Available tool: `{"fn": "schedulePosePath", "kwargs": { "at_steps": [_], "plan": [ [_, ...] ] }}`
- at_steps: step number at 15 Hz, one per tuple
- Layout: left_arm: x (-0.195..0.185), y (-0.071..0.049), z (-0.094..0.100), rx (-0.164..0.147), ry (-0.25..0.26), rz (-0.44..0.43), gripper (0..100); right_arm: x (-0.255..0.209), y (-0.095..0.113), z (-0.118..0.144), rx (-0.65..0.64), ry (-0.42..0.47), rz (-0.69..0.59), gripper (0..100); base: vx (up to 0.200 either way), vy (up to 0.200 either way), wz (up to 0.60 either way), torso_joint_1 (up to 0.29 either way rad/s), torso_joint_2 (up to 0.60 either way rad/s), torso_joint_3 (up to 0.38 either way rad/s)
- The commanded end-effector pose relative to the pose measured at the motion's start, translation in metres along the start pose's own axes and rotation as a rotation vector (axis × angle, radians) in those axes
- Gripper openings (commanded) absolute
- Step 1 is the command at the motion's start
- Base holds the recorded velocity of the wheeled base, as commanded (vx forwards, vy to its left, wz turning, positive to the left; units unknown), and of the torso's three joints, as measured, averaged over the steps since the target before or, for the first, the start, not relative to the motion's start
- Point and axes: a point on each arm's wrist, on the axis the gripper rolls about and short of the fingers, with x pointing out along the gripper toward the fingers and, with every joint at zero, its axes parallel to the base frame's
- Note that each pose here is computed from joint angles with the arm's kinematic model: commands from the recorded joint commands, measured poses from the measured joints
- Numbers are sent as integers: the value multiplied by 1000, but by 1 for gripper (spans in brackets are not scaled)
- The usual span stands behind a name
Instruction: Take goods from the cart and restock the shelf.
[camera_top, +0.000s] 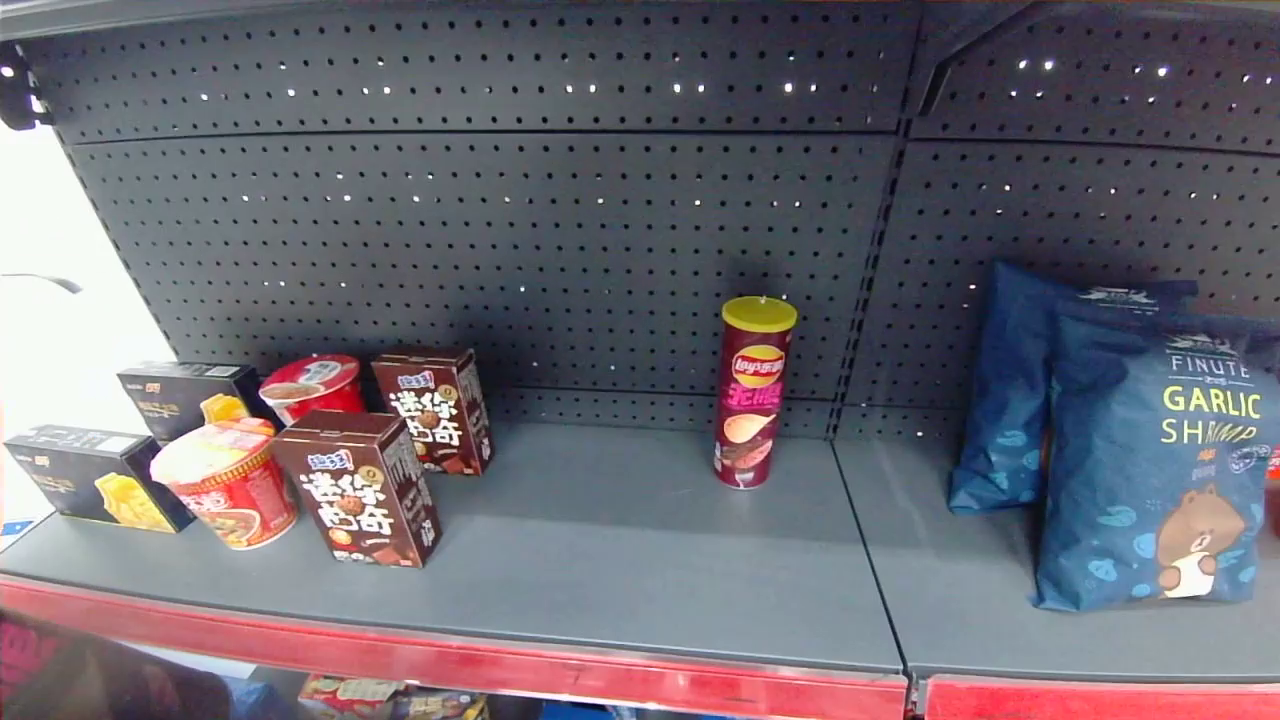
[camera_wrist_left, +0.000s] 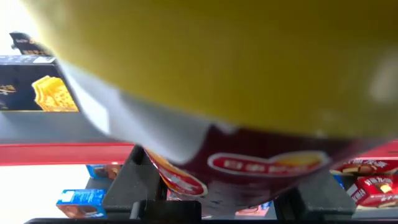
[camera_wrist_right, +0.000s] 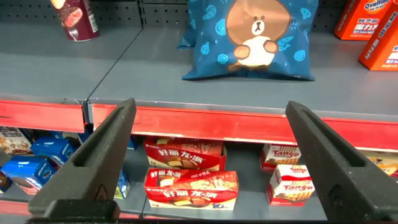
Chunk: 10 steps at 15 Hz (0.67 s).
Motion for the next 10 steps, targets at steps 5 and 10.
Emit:
{"fn": "schedulePosePath", "kwargs": {
  "at_steps": [5, 10],
  "plan": [
    [-8, -1, 6, 11, -57, 6, 0, 0, 0, 0, 0, 1, -1, 100, 0, 0, 0, 0, 0, 0],
    [-17, -2, 1, 14, -83, 5, 0, 0, 0, 0, -2, 1, -4, 100, 0, 0, -360, 0, 0, 1]
  ]
}}
